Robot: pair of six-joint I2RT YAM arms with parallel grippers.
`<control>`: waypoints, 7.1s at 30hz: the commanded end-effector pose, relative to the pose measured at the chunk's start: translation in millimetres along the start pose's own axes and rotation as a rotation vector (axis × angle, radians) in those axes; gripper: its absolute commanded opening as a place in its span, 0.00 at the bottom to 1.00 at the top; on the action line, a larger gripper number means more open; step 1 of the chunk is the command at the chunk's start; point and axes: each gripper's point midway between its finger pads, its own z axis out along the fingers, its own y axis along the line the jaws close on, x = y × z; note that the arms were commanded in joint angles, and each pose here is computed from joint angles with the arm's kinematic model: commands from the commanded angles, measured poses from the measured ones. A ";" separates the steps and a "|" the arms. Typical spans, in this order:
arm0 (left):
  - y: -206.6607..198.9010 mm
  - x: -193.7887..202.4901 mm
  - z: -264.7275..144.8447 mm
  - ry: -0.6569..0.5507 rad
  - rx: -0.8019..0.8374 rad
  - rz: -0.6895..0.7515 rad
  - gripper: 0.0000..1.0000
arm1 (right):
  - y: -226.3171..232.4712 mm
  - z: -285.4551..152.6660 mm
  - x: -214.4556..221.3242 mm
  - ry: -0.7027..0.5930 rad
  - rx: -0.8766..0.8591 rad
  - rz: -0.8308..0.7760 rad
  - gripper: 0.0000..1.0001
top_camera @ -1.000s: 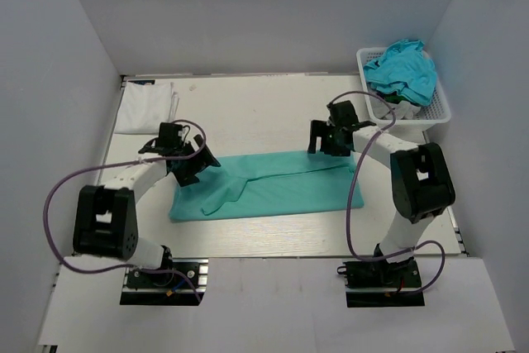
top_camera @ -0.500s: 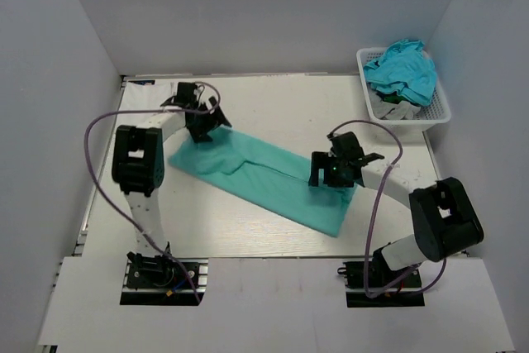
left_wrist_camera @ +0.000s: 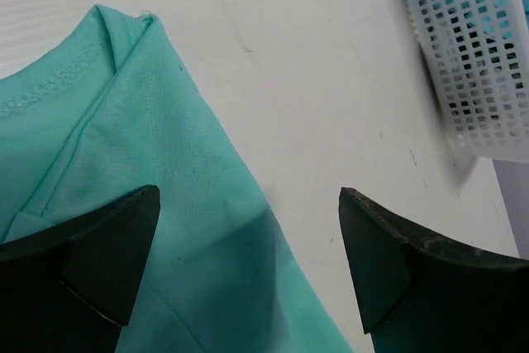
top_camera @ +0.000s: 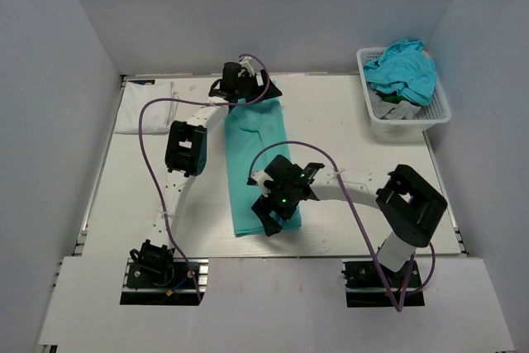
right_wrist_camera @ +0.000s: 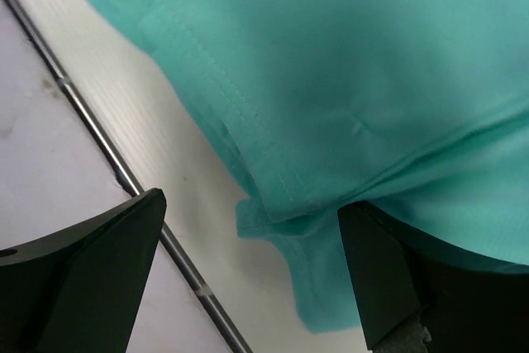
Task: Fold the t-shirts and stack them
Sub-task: Rotate the tshirt 80 degrees, then grab the bottom of the folded rectangular tshirt with both arms, then fold the folded rectangular tshirt in 1/3 of the way, then grab one side of the 2/3 rectangular tshirt with both arms
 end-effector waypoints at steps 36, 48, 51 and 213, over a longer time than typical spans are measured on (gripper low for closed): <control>-120.7 14.9 -293.4 -0.129 -0.450 -0.067 1.00 | -22.9 -97.0 -28.5 -0.523 0.398 0.379 0.90; -105.4 269.3 -359.8 0.279 -0.382 -0.387 1.00 | -26.6 -68.5 -8.4 -0.363 0.314 0.426 0.90; -101.0 284.9 -360.2 0.317 -0.394 -0.388 1.00 | -30.7 -60.0 -6.6 -0.314 0.287 0.445 0.90; -9.0 196.5 -258.9 0.280 -0.536 -0.272 0.00 | -167.1 -41.2 -110.1 -0.280 0.184 0.593 0.10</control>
